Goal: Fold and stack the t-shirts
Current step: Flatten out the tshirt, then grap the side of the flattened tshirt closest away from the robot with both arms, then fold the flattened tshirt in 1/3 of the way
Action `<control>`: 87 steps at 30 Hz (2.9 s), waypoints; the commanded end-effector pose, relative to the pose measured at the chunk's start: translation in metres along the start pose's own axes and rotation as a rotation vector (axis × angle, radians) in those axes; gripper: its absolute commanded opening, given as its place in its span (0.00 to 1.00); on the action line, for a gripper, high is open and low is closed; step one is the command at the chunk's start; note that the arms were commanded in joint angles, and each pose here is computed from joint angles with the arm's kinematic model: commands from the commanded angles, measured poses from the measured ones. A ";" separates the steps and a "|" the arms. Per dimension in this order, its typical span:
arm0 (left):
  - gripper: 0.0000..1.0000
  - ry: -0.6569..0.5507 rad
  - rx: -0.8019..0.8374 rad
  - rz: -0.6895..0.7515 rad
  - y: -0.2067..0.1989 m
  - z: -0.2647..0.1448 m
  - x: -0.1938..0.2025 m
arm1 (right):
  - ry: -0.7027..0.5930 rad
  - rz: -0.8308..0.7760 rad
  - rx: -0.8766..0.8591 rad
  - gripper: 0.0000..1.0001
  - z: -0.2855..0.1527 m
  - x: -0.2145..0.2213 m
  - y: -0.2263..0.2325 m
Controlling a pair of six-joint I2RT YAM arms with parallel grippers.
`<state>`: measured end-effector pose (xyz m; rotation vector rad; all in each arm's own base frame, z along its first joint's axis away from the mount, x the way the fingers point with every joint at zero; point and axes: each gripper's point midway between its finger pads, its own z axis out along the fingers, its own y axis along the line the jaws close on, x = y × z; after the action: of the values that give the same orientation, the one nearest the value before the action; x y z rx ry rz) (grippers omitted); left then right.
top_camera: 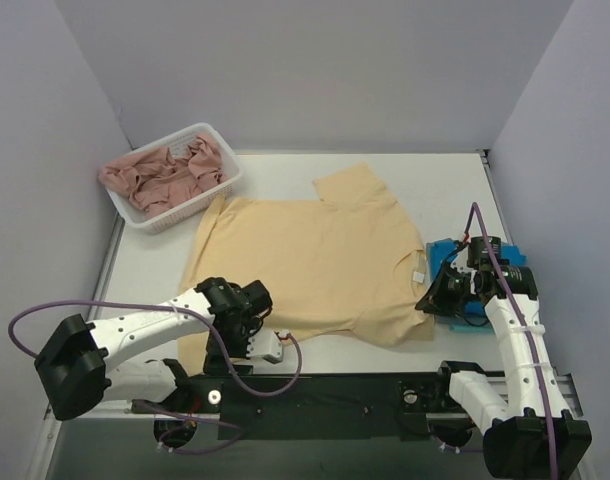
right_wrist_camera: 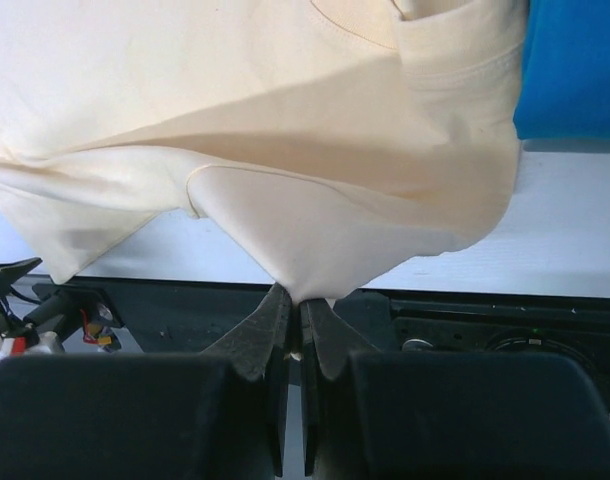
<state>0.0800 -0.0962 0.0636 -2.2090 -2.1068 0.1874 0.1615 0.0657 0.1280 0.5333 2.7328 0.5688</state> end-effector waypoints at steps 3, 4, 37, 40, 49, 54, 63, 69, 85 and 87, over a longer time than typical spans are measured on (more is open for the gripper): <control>0.89 0.016 -0.173 -0.029 0.031 0.014 -0.029 | -0.016 -0.019 0.031 0.00 0.000 -0.004 -0.005; 0.89 0.022 -0.200 -0.050 0.039 0.024 -0.036 | -0.017 -0.013 0.034 0.00 0.000 -0.004 -0.005; 0.00 -0.033 -0.498 -0.185 0.183 -0.061 0.004 | -0.082 -0.232 -0.042 0.00 0.023 -0.116 0.045; 0.00 -0.019 -0.536 -0.194 0.217 -0.068 0.012 | -0.096 -0.272 -0.018 0.00 0.029 -0.138 0.048; 0.00 0.010 -0.509 -0.234 0.259 -0.064 0.033 | -0.003 -0.306 0.028 0.00 0.072 -0.164 0.040; 0.08 0.029 -0.529 -0.233 0.272 -0.057 0.036 | 0.019 -0.317 0.068 0.00 0.088 -0.170 0.042; 0.34 0.171 -0.757 -0.296 0.338 -0.081 0.092 | 0.017 -0.329 0.146 0.00 0.117 -0.201 0.039; 0.41 0.232 -0.864 -0.403 0.371 -0.114 0.152 | -0.009 -0.332 0.162 0.01 0.122 -0.222 0.045; 0.52 -0.293 -0.289 -0.509 0.192 -0.070 0.105 | -0.104 -0.230 0.356 0.53 0.036 -0.141 0.012; 0.53 -0.328 -0.268 -0.532 0.174 -0.062 0.098 | -0.067 -0.202 0.378 0.52 0.040 -0.114 -0.003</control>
<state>0.3161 0.0159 0.1091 -1.8950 -2.9047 -0.0831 0.3330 0.0381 0.1315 0.2071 2.7137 0.0729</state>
